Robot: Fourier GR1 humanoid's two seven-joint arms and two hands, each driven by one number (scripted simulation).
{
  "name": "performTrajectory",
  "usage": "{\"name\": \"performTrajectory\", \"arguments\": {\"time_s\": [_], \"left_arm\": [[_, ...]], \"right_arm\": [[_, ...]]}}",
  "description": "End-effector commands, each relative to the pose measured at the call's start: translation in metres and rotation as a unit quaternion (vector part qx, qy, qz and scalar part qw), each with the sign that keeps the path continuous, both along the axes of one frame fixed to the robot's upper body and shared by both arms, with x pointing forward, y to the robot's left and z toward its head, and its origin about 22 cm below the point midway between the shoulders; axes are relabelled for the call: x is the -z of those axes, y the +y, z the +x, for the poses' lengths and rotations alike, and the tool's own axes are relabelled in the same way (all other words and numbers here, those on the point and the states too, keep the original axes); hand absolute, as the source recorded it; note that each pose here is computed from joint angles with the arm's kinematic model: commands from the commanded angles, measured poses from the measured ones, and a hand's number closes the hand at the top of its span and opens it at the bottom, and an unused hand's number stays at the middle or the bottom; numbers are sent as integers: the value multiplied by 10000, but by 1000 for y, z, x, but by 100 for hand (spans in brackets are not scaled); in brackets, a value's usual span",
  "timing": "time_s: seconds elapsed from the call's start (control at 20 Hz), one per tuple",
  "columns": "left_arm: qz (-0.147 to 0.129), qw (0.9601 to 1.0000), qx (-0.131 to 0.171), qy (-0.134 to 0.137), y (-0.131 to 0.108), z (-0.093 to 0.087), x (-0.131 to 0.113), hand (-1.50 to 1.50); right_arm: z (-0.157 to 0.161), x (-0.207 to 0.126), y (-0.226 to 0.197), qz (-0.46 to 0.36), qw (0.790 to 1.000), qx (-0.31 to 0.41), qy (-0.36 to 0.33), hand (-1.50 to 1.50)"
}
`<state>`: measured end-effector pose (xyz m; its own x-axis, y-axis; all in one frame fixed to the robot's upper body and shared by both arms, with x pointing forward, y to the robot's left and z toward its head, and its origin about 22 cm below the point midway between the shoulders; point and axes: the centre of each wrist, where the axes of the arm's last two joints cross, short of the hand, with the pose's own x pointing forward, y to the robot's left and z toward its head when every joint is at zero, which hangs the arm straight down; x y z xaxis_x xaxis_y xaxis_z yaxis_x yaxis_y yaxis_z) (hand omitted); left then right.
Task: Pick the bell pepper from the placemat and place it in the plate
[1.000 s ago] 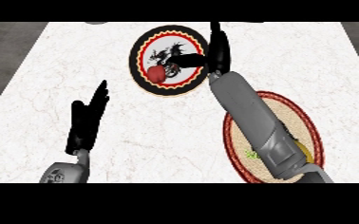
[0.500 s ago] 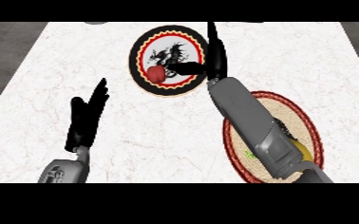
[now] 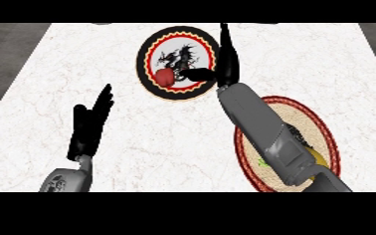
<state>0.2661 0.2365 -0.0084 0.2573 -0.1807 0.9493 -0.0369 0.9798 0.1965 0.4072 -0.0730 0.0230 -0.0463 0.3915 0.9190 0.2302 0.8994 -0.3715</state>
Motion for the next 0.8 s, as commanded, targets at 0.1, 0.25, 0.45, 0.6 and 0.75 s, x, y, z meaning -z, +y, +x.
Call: {"name": "performTrajectory", "arguments": {"time_s": [0.1, 0.25, 0.45, 0.6, 0.75], "left_arm": [[13, 10000, -70, -51, 16, 0, 2, 0], [-52, 9999, -116, 45, 8, 3, 5, 0], [-30, 9999, -115, 68, 5, 6, 9, 0], [-10, 9998, -176, 20, 3, -1, -6, 0], [51, 9999, -138, 6, 3, -4, -13, 0]], "right_arm": [[-6, 16, -7, -112, 9998, 169, 75, -150], [0, 14, -10, -305, 9990, 200, 240, -150], [-7, 19, -6, -309, 9985, 289, 361, -150], [1, 25, -24, -311, 9989, 242, 253, -150], [-7, 33, -22, -431, 9976, 460, 302, -150]]}}
